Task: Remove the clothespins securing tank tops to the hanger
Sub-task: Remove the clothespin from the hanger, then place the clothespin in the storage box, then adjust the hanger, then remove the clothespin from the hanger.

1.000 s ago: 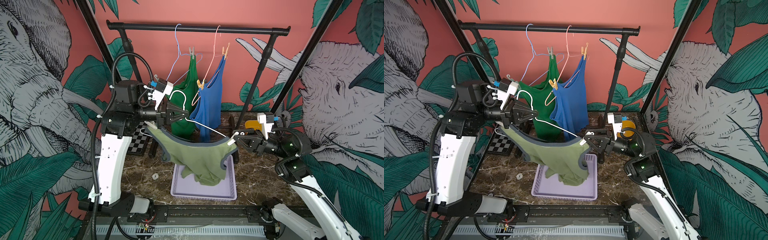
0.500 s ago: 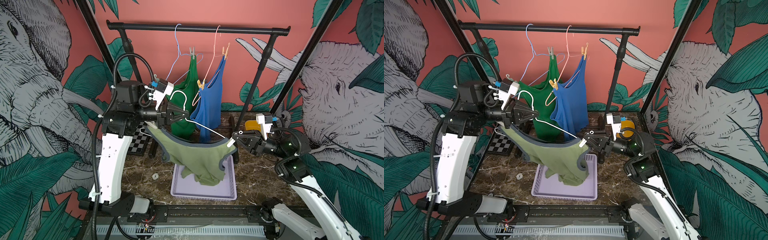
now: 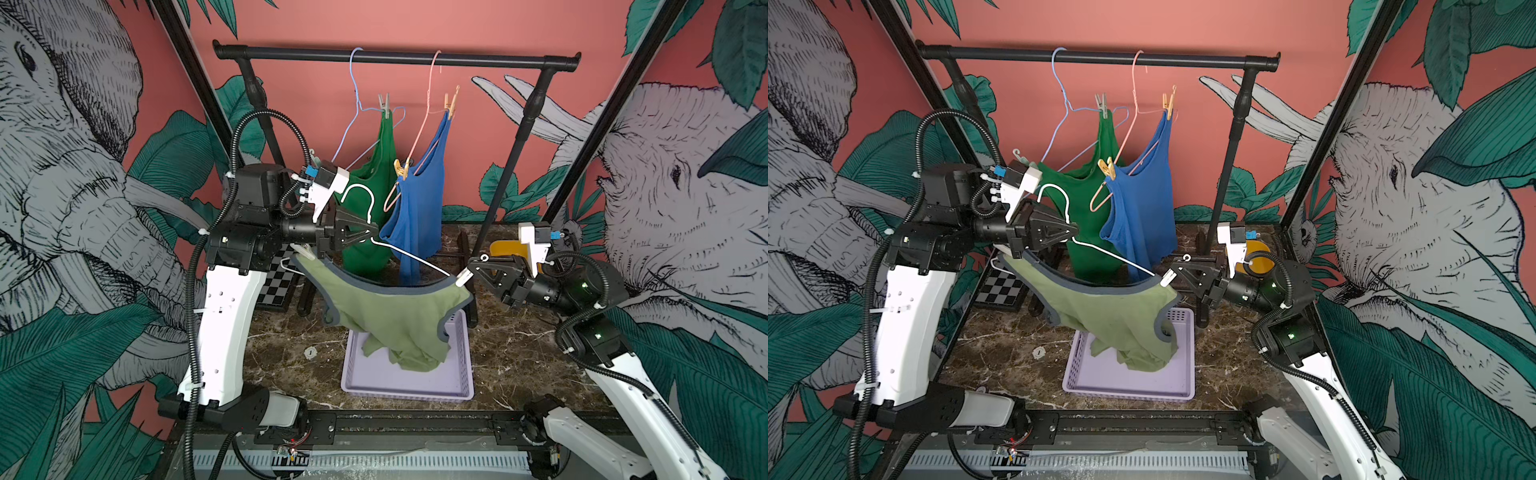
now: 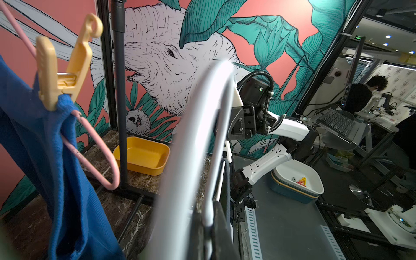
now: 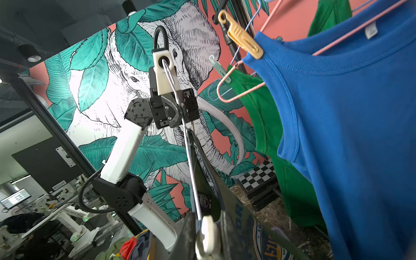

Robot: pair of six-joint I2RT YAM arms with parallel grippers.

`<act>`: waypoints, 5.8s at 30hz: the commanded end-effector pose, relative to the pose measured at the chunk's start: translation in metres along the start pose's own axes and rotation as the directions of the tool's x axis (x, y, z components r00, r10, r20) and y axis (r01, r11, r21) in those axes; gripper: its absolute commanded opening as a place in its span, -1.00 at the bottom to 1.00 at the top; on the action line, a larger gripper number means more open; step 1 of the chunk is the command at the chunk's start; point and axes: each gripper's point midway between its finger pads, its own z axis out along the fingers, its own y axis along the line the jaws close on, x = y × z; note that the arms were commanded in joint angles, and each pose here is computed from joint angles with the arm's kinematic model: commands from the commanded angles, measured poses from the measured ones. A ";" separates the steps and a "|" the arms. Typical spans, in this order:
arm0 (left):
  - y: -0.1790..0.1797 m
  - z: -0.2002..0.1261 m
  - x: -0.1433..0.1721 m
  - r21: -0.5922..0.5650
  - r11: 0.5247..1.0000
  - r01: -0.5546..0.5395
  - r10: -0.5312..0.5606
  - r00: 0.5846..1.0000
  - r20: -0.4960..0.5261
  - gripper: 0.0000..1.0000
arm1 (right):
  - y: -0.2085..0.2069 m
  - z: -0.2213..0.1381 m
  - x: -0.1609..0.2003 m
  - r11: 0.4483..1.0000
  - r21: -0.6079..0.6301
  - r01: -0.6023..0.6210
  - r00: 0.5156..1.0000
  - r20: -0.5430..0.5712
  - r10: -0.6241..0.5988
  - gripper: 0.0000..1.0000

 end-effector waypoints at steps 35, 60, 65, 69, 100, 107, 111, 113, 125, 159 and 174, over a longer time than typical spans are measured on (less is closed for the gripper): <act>-0.009 0.001 0.018 -0.040 0.999 -0.025 0.024 0.999 -0.024 -1.00 | -0.392 -0.218 0.106 -0.002 1.000 0.017 0.919 -0.015 0.393 -1.00; -0.005 0.005 0.016 -0.003 1.000 0.015 -0.015 1.000 0.002 -1.00 | -0.445 -0.233 0.198 -0.021 0.995 0.102 0.773 -0.066 0.631 -0.18; -0.001 0.007 0.014 0.001 0.999 0.034 -0.034 0.999 0.007 -1.00 | -0.440 -0.238 0.173 -0.067 0.991 0.115 0.809 -0.054 0.585 0.03; -0.004 0.006 0.014 0.007 0.999 0.033 -0.033 0.999 0.010 -1.00 | -0.420 -0.233 0.134 -0.068 0.993 0.094 0.868 -0.048 0.494 0.07; -0.017 0.007 0.024 0.075 0.993 0.094 -0.095 0.996 0.004 -1.00 | 0.042 0.105 0.018 0.976 -0.164 0.147 0.889 -0.411 -0.203 0.08; -0.018 0.009 0.024 0.092 0.991 0.101 -0.102 0.995 0.002 -1.00 | 0.047 0.131 0.036 0.964 -0.217 0.151 0.868 -0.438 -0.235 0.06; -0.020 0.010 0.025 0.098 0.990 0.102 -0.102 0.995 0.001 -1.00 | 0.046 0.136 0.038 0.963 -0.223 0.149 0.870 -0.434 -0.235 -0.03; -0.022 0.009 0.024 0.102 0.990 0.100 -0.101 0.995 0.002 -1.00 | 0.045 0.138 0.040 0.963 -0.227 0.145 0.870 -0.435 -0.233 -0.13; -0.030 0.007 0.020 0.116 0.991 0.069 -0.071 0.997 0.009 -0.94 | 0.029 0.148 0.048 0.963 -0.204 0.178 0.862 -0.439 -0.253 -1.00; -0.027 -0.067 0.006 -0.012 0.993 -0.114 0.115 0.988 0.102 0.98 | 0.050 0.058 0.010 0.919 -0.199 0.340 0.861 -0.327 -0.389 -1.00; -0.022 -0.066 0.025 -0.024 0.995 -0.097 0.099 0.988 0.118 0.96 | 0.071 0.072 -0.019 0.895 -0.285 0.344 0.878 -0.241 -0.414 -1.00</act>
